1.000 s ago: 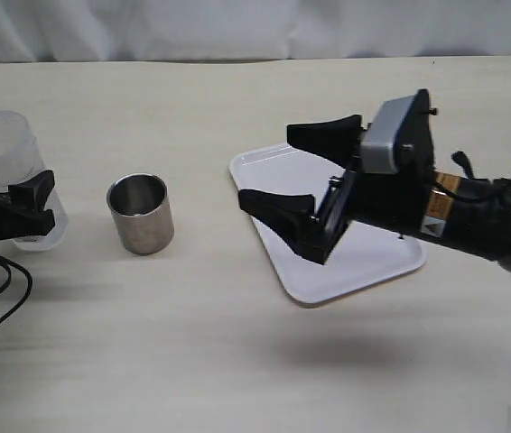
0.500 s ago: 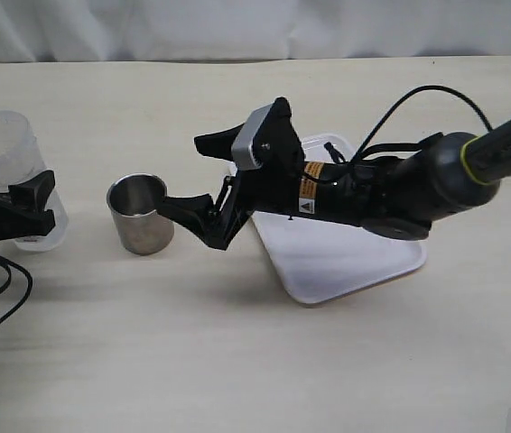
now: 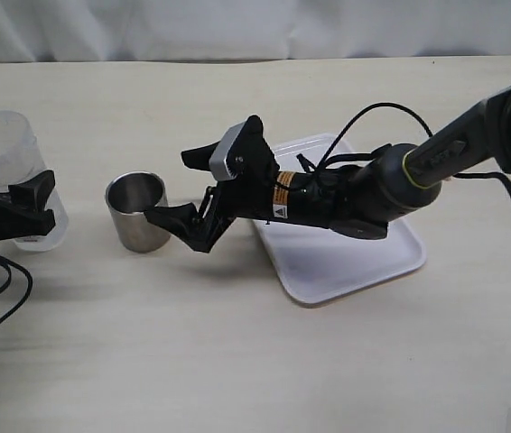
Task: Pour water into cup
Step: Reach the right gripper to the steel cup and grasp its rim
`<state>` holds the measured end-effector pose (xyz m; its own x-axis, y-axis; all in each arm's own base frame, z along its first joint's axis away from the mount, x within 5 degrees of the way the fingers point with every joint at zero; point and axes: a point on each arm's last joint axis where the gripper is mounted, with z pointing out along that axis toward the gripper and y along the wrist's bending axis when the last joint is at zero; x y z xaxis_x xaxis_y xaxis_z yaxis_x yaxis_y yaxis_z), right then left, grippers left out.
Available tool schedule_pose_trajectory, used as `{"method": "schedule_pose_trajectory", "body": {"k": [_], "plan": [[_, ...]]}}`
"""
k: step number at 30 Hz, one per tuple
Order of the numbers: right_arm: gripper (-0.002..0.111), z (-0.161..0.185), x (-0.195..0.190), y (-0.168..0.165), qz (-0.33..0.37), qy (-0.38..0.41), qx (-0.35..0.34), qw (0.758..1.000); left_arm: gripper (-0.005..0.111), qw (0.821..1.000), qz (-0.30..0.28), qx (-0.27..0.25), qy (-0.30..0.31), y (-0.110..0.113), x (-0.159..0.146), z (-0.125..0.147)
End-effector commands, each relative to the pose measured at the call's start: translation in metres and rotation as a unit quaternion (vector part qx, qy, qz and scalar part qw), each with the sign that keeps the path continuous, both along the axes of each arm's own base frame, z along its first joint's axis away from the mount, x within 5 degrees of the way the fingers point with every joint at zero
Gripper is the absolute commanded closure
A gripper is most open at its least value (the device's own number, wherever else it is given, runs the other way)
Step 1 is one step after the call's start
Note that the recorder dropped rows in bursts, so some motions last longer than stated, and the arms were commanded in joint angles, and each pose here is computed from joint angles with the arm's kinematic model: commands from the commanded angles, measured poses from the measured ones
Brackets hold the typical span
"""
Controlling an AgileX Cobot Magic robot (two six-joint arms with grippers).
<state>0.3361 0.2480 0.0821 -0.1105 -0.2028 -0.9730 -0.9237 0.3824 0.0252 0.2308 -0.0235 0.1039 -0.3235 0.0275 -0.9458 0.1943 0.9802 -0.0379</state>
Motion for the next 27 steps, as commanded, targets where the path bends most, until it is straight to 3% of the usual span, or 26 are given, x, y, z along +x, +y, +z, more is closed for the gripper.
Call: {"method": "schedule_pose_trajectory", "body": {"k": [1, 6, 14, 27], "plan": [[0.015, -0.006, 0.002, 0.003, 0.010, -0.004, -0.001, 1.000, 0.107, 1.000, -0.006, -0.006, -0.005, -0.003, 0.001, 0.001], [0.015, -0.009, -0.003, 0.005, 0.051, -0.013, -0.018, 0.998, 0.107, 1.000, -0.006, -0.006, -0.005, -0.003, 0.001, 0.001], [0.015, -0.006, 0.007, 0.008, 0.026, -0.017, -0.004, 1.000, 0.107, 1.000, -0.007, -0.006, -0.005, -0.003, 0.001, 0.001], [0.015, -0.014, 0.002, 0.053, 0.055, -0.031, -0.036, 0.997, 0.107, 1.000, -0.007, -0.006, -0.005, -0.003, 0.001, 0.001]]}}
